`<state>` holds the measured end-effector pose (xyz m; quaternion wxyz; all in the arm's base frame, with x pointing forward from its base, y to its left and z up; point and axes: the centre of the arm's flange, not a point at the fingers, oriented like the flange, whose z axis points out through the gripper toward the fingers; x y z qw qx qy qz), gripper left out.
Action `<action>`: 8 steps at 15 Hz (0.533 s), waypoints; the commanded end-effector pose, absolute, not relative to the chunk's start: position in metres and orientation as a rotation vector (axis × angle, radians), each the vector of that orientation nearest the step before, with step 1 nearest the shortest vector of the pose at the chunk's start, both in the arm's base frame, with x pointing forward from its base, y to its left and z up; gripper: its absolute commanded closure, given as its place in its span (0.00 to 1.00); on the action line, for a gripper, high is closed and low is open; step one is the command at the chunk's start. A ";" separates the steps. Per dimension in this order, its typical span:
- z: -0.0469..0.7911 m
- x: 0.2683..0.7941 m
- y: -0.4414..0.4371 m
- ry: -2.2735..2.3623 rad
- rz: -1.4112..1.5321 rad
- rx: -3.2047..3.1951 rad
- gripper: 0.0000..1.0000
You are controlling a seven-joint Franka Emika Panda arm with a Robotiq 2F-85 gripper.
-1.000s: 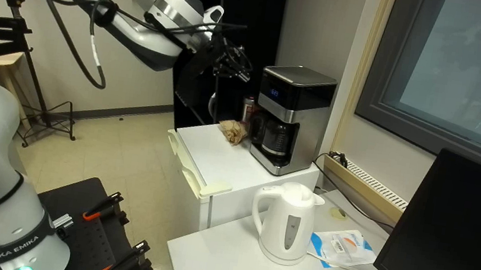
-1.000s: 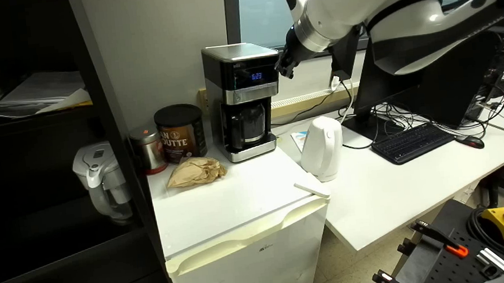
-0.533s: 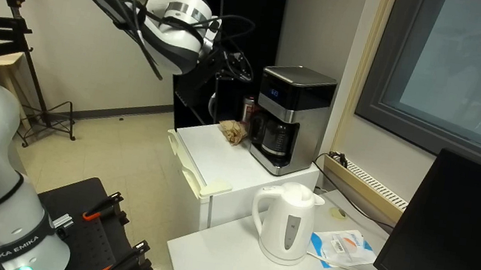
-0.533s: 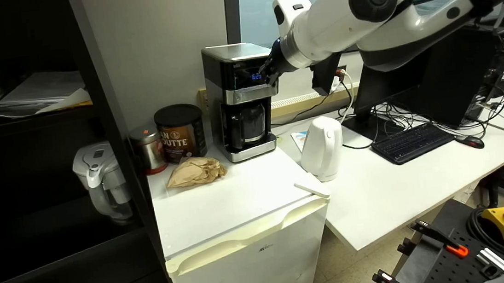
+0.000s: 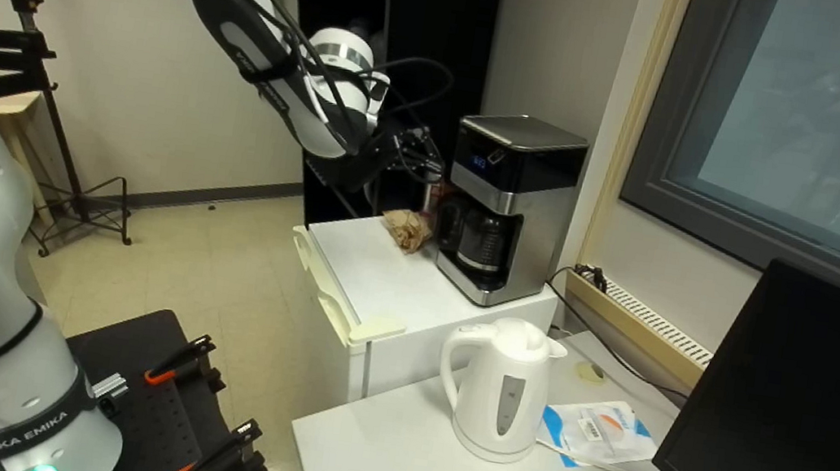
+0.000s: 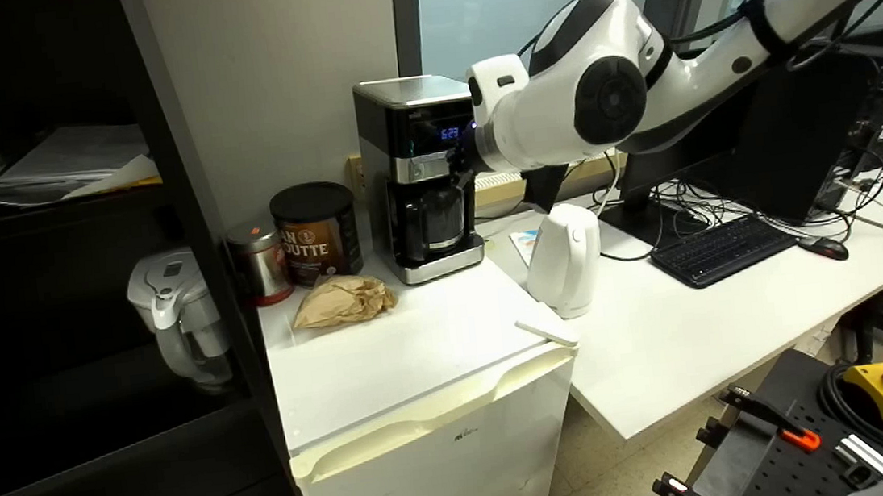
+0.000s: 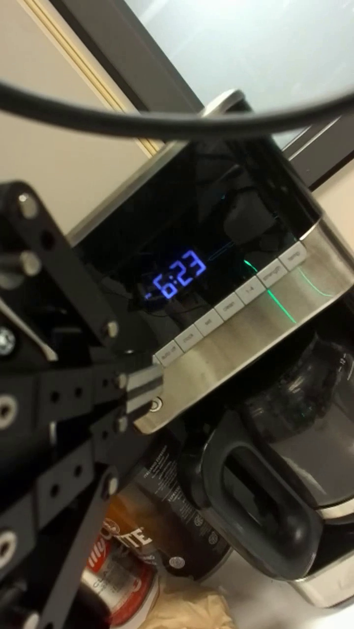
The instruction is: Switch on the coffee machine
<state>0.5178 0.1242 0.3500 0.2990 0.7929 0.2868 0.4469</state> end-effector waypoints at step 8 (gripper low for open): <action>0.319 0.552 0.151 0.701 1.300 2.082 0.99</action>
